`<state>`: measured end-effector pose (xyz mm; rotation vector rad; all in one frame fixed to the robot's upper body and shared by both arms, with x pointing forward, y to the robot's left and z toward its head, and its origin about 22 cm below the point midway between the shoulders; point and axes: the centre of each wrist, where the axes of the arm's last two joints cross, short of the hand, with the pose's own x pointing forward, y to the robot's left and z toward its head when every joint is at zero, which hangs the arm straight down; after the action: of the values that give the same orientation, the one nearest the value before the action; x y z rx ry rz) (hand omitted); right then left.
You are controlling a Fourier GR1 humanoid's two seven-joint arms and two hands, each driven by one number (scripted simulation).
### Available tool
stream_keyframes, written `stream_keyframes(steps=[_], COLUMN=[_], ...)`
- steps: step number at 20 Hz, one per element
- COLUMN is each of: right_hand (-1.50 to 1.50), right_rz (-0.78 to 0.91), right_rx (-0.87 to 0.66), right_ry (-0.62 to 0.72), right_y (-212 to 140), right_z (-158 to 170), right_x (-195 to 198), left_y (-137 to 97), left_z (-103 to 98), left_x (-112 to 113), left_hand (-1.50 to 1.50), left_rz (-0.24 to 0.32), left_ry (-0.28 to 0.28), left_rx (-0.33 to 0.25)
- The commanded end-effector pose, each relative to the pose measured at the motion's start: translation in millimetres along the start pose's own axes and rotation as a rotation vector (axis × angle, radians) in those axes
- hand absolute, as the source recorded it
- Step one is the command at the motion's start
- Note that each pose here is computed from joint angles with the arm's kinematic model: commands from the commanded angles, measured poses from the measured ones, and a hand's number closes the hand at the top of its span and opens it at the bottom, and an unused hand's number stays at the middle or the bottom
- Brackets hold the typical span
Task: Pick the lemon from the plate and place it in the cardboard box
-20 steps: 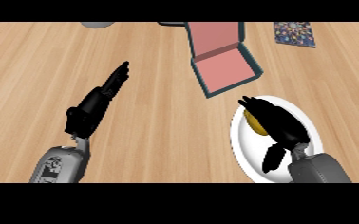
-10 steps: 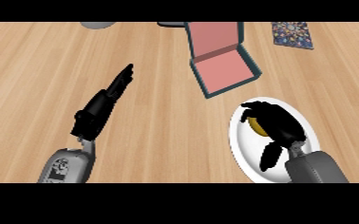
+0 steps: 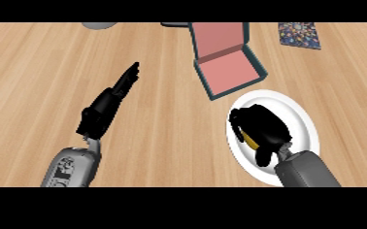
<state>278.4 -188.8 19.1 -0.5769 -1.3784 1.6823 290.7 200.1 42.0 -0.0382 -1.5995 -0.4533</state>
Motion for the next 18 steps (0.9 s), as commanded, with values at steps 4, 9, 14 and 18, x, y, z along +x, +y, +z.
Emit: stream_keyframes(steps=[4,9,14,18], right_hand=[1.50,1.50,1.50,1.50], right_rz=[0.058,0.091,0.038,-0.055], right_rx=[-0.212,-0.358,-0.414,-0.473], right_ry=[-0.087,-0.099,-0.158,-0.239], right_y=[-18.7,-64.9,-92.5,-120.6], right_z=[-1.1,52.9,92.5,133.2], right_x=[44.8,43.5,61.0,66.1], left_y=[3.6,0.5,2.3,-0.1], left_z=[1.8,15.8,10.8,17.5], left_x=[2.5,-0.2,-7.6,-2.8], left_hand=[0.00,0.00,0.00,0.00], left_rz=[0.001,0.024,-0.002,-0.007], left_ry=[0.008,0.012,0.005,0.014], left_rx=[-0.003,0.001,0.009,0.012])
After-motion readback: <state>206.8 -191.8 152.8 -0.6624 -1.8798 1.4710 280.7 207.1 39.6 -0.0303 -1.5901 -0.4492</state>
